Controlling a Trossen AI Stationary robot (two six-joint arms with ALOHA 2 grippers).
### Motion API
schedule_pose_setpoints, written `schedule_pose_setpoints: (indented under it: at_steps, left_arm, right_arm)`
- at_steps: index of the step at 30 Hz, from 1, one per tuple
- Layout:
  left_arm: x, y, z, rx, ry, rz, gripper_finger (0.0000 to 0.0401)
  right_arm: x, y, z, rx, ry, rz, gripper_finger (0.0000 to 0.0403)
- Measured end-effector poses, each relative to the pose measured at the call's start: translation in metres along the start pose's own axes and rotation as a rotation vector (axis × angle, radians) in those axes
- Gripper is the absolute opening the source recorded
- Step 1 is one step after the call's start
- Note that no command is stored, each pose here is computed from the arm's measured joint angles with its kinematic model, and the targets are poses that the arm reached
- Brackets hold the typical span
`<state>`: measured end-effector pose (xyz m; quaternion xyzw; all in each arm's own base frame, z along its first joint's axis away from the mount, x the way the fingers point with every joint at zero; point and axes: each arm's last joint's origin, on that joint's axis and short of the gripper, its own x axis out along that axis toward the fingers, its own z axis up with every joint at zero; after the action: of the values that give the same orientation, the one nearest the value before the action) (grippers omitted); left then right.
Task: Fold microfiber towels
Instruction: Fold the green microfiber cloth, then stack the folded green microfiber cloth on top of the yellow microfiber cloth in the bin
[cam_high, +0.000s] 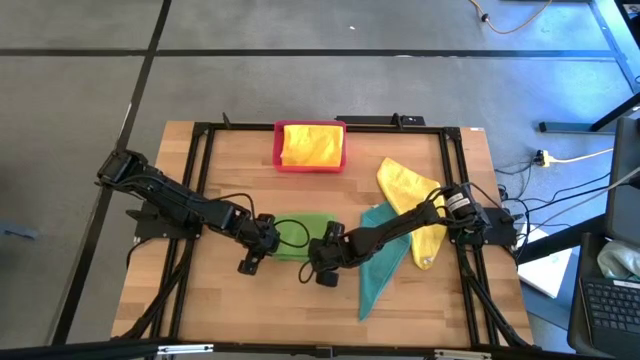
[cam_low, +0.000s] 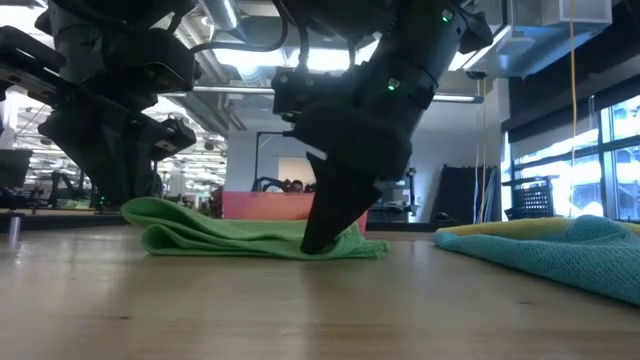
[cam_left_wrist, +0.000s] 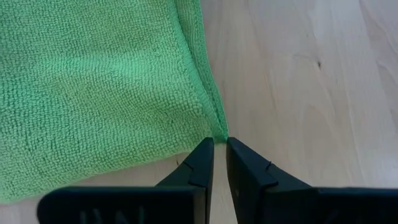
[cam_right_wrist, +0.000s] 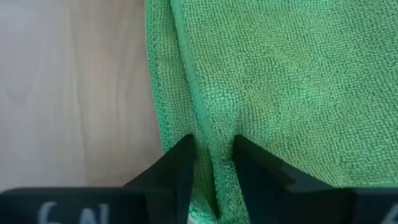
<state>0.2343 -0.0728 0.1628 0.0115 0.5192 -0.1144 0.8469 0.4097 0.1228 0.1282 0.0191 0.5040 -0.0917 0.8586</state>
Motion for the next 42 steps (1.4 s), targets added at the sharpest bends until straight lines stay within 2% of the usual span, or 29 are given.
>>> schedule_pose_setpoints:
  at_steps: [6,11,14,20,28,31,35,39,42]
  left_arm:
    - [0.0,0.0,0.0,0.002,0.0,0.0,0.0037]
    - [0.0,0.0,0.0,0.003,-0.001,0.0,0.0037]
    - [0.0,0.0,0.0,0.003,-0.001,0.0,0.0037]
    - [0.0,0.0,0.0,0.003,0.0,0.0,0.0037]
    - [0.0,-0.001,0.0,0.0,0.004,-0.018,0.0037]
    - [-0.004,0.0,-0.002,-0.032,0.024,-0.056,0.0037]
    - [-0.014,0.004,-0.006,-0.134,0.044,-0.05,0.0037]
    - [-0.032,0.007,-0.008,-0.183,0.009,-0.025,0.0037]
    - [-0.052,0.008,-0.01,-0.241,-0.058,0.017,0.0037]
  right_arm:
    - [0.0,0.0,0.0,0.001,-0.003,0.003,0.0054]
    - [-0.005,0.003,0.006,-0.009,0.013,0.057,0.0013]
    - [-0.007,0.004,0.01,-0.022,0.009,0.076,0.0014]
    - [-0.011,0.005,0.014,-0.017,0.007,0.071,0.0048]
    - [-0.013,0.005,0.013,0.02,0.046,0.092,0.0034]
    - [-0.015,0.005,0.014,0.07,0.049,0.106,0.0058]
    - [-0.03,0.003,0.02,0.181,0.018,0.124,0.0113]
    - [-0.047,0.0,0.027,0.216,-0.03,0.116,0.0177]
    - [-0.072,-0.012,0.035,0.294,-0.055,0.079,0.0216]
